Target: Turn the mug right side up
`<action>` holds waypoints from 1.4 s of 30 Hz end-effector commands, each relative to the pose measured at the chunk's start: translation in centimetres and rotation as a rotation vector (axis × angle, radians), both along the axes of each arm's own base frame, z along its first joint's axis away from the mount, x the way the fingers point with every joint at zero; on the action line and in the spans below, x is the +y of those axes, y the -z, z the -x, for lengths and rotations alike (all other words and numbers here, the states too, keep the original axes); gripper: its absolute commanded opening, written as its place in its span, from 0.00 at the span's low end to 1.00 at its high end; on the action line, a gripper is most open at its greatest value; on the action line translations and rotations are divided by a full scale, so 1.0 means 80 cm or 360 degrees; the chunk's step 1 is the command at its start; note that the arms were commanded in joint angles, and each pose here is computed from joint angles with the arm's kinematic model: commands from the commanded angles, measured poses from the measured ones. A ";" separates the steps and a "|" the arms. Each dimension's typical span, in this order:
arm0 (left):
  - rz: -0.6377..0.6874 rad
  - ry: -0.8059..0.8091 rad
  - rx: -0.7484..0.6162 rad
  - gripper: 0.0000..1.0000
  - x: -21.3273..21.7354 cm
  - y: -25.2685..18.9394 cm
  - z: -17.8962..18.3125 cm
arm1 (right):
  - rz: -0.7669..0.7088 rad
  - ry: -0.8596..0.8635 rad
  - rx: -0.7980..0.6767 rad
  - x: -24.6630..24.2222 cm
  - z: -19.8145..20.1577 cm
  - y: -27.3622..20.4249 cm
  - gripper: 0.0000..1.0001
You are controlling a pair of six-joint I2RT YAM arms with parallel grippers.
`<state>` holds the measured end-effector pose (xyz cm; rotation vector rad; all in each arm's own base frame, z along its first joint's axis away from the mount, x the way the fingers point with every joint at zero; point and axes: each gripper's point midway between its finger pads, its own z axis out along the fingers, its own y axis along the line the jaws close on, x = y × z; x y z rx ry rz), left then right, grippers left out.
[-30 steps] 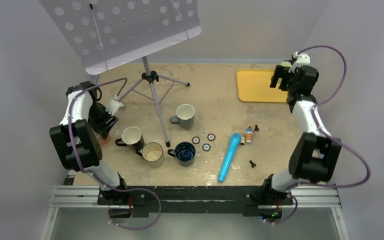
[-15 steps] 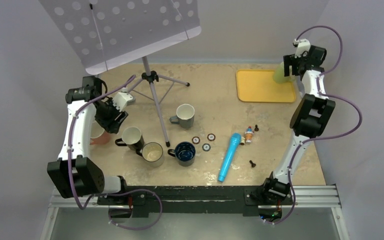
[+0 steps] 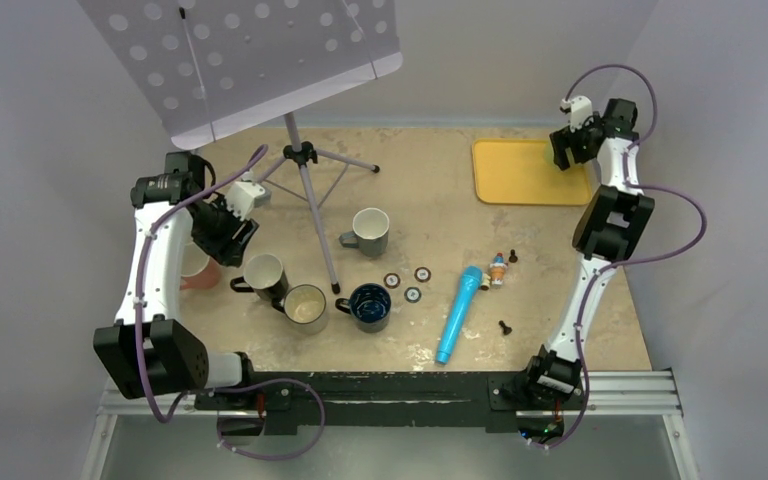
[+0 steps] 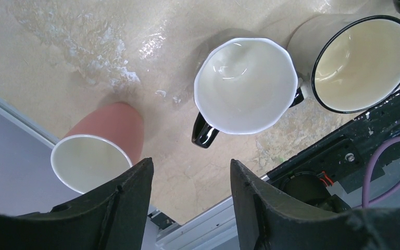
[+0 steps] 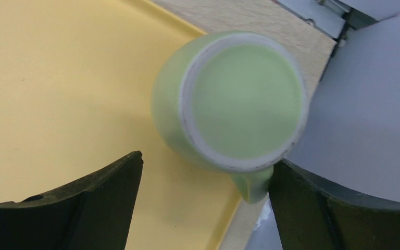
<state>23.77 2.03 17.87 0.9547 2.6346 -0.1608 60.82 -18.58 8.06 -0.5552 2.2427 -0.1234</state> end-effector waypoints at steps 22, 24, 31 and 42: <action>0.0089 0.0005 -0.0061 0.60 -0.014 -0.027 0.000 | -0.0009 0.0214 -0.0084 0.023 -0.004 -0.005 0.18; 0.0116 0.0013 -0.0061 0.60 -0.019 -0.031 0.006 | -0.0007 0.0243 -0.0108 0.021 -0.002 -0.018 0.00; 0.0532 0.0210 -0.0118 0.60 -0.085 -0.070 0.048 | -0.0277 0.0284 -0.0581 0.064 0.028 -0.175 0.00; 0.1190 0.0387 -0.0424 0.66 -0.176 -0.188 0.107 | -0.1044 -0.0398 -0.1240 0.360 0.211 -0.424 0.00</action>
